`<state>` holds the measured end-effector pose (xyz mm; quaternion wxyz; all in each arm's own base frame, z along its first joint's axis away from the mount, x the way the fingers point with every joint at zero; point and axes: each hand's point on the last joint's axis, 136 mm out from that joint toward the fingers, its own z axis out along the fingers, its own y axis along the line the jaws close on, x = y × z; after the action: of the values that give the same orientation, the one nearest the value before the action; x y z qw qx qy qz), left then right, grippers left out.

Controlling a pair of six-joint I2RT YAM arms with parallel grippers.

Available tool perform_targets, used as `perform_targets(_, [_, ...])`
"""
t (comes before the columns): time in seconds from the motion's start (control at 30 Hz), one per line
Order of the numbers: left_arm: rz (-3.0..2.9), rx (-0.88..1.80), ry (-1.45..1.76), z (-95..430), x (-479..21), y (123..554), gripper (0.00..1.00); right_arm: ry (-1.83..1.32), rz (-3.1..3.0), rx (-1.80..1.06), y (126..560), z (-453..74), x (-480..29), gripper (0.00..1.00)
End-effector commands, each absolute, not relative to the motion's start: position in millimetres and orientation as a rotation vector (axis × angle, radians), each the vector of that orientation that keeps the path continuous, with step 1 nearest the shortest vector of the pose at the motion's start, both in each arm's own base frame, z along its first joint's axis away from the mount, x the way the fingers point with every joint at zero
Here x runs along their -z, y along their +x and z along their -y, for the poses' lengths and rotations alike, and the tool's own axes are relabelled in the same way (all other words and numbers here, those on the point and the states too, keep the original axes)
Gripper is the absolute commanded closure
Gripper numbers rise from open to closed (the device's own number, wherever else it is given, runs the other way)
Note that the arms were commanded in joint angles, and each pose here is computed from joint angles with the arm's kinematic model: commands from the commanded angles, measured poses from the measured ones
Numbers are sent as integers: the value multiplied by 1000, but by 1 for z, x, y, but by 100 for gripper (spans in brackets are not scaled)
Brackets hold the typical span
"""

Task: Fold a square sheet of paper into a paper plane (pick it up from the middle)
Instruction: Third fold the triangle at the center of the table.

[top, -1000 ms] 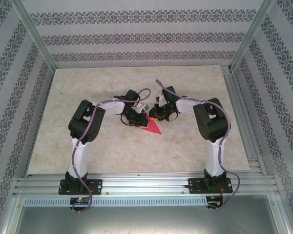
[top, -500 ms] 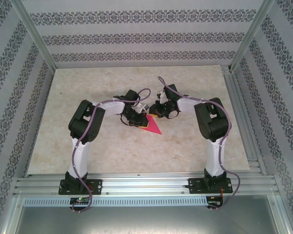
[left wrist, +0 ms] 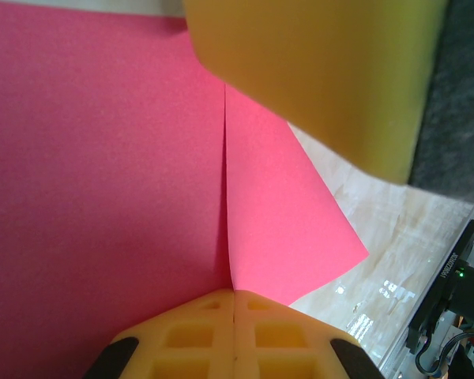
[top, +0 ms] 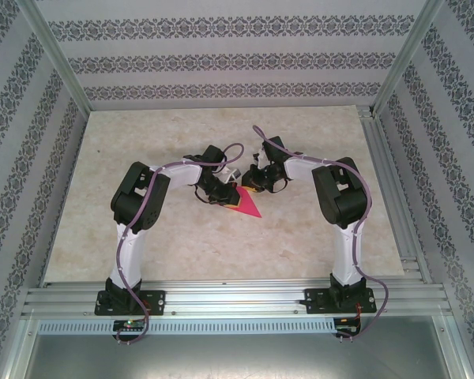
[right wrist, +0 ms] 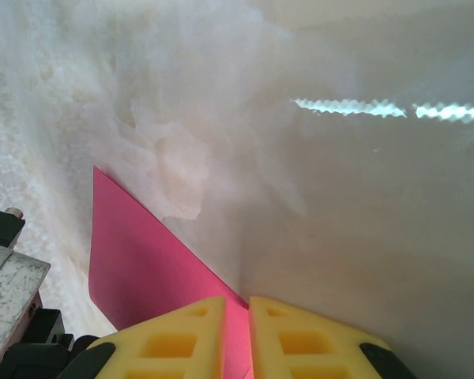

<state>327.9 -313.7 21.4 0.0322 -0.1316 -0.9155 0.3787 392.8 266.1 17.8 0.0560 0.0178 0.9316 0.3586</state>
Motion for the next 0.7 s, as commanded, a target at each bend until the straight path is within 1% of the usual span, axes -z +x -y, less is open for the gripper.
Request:
perform_targets(0.0, [2833, -1115, -419, 310, -14, 329, 94, 13, -2781, -1047, 395, -262, -38, 83])
perform_targets(0.1, [2835, -1111, -420, 309, -14, 329, 94, -2, -2749, -1133, 385, -267, -53, 84])
perform_targets(0.2, [2833, -1111, -424, 309, -14, 329, 94, -2, -2742, -1174, 375, -269, -55, 83])
perform_targets(0.4, [2836, -1111, -420, 309, -13, 329, 94, 0, -2830, -1142, 362, -269, -26, 83])
perform_targets(0.57, [2836, -1113, -427, 309, -14, 330, 94, 30, -2930, -1006, 355, -257, 5, 83])
perform_targets(0.67, [2833, -1111, -425, 309, -14, 329, 94, 48, -2969, -932, 352, -248, 14, 83])
